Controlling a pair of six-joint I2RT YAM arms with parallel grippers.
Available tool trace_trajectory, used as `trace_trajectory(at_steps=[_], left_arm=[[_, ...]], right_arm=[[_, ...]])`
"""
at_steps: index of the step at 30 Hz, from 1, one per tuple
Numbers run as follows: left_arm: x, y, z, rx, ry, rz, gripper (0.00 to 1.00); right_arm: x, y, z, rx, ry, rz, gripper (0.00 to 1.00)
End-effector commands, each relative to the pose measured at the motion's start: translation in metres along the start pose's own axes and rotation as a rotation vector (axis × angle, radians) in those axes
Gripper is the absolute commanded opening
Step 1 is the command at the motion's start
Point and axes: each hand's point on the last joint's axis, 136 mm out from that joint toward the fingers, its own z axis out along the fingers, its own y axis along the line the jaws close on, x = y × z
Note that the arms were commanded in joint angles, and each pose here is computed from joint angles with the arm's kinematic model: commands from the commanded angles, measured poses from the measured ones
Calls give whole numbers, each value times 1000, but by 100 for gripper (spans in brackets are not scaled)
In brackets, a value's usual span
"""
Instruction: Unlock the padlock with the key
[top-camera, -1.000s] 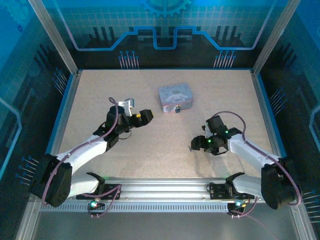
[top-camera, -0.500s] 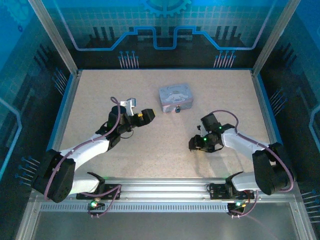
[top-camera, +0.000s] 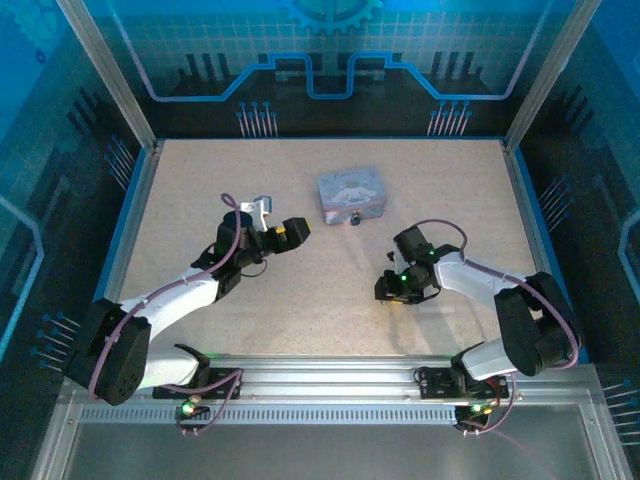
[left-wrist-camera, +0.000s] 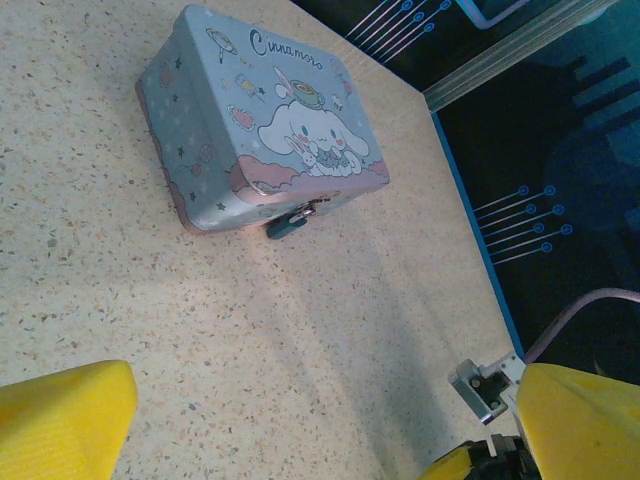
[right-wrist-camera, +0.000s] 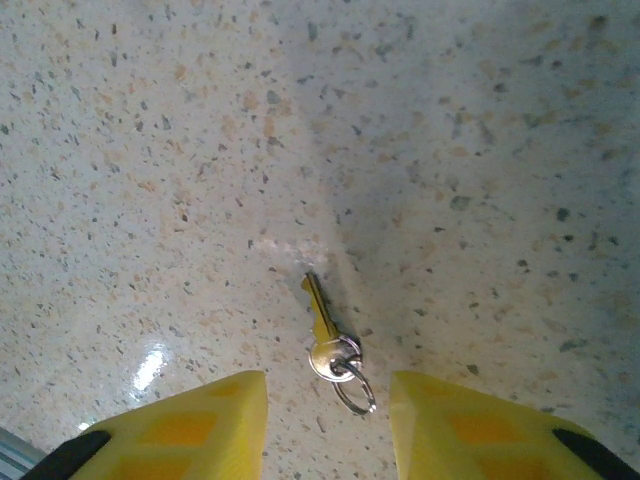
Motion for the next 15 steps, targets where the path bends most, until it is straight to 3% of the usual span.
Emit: trace_trajectory(at_steps=[1, 15], left_arm=[[-4, -7, -1, 8, -7, 7, 99], [-5, -9, -5, 2, -12, 17, 99]], right_arm=[[3, 6, 2, -5, 33, -9, 35], [8, -3, 11, 66, 72, 1, 27]])
